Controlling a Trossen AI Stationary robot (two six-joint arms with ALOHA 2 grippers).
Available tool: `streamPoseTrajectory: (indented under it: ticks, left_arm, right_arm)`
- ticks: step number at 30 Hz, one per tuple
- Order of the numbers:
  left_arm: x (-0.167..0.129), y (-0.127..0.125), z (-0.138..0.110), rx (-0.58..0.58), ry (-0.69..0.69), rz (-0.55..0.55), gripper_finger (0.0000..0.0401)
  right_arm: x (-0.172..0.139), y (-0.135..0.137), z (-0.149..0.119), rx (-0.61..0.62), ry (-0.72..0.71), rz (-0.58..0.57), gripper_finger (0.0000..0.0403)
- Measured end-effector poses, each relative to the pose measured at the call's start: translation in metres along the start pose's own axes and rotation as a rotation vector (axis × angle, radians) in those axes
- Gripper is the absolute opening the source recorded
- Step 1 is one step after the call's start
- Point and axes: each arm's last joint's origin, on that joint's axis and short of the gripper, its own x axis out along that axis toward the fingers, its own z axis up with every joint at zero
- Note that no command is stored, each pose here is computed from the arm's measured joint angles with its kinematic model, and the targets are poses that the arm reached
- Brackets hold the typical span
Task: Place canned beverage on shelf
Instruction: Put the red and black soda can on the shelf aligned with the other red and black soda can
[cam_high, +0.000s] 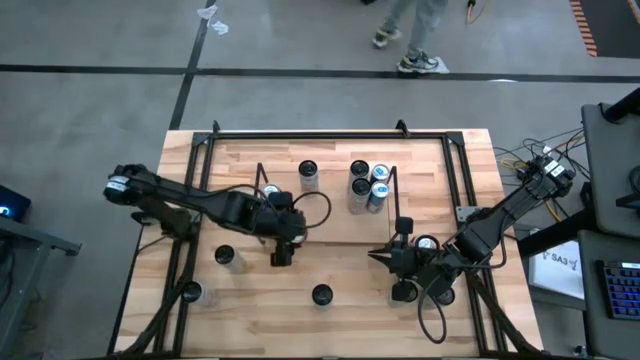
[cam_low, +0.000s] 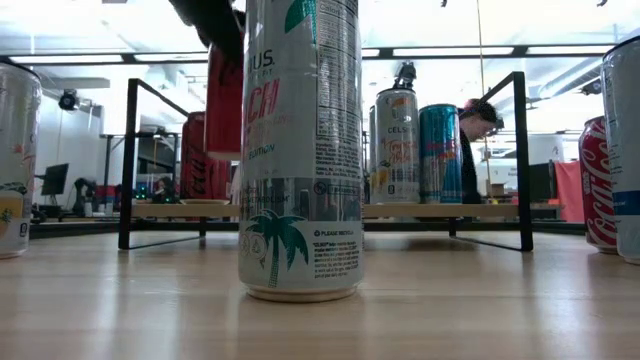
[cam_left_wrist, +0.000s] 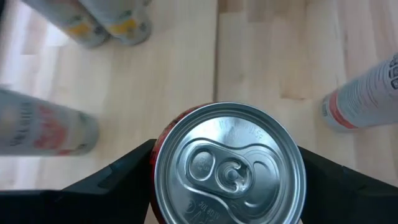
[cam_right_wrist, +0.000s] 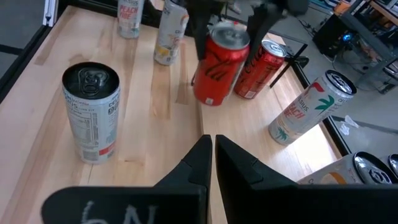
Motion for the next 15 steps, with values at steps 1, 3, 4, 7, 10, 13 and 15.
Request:
streamPoseTrajectory:
  ticks: [1, 3, 4, 7, 10, 13, 15]
  left_arm:
    - [0.004, 0.001, -0.002, 0.004, 0.003, -0.005, 0.0285]
    - [0.009, 0.001, -0.005, 0.005, -0.001, -0.005, 0.0285]
    - [0.011, 0.001, -0.006, 0.006, -0.006, -0.006, 0.0285]
    - [0.017, 0.002, -0.011, 0.003, -0.005, -0.002, 0.0285]
    - [0.023, 0.004, -0.014, -0.01, -0.016, 0.0, 0.0285]
    - [0.029, 0.009, -0.016, -0.055, -0.032, 0.01, 0.0285]
    - [0.032, 0.013, -0.018, -0.08, -0.029, 0.018, 0.0285]
  right_arm:
    - [0.0, 0.0, 0.0, 0.0, 0.0, 0.0, 0.0013]
    - [0.0, 0.0, 0.0, 0.0, 0.0, 0.0, 0.0013]
    - [0.0, 0.0, 0.0, 0.0, 0.0, 0.0, 0.0013]
    - [0.0, 0.0, 0.0, 0.0, 0.0, 0.0, 0.0013]
    - [0.0, 0.0, 0.0, 0.0, 0.0, 0.0, 0.0013]
    - [0.0, 0.0, 0.0, 0.0, 0.001, 0.0, 0.0013]
    - [0.0, 0.0, 0.0, 0.007, 0.0, -0.001, 0.0013]
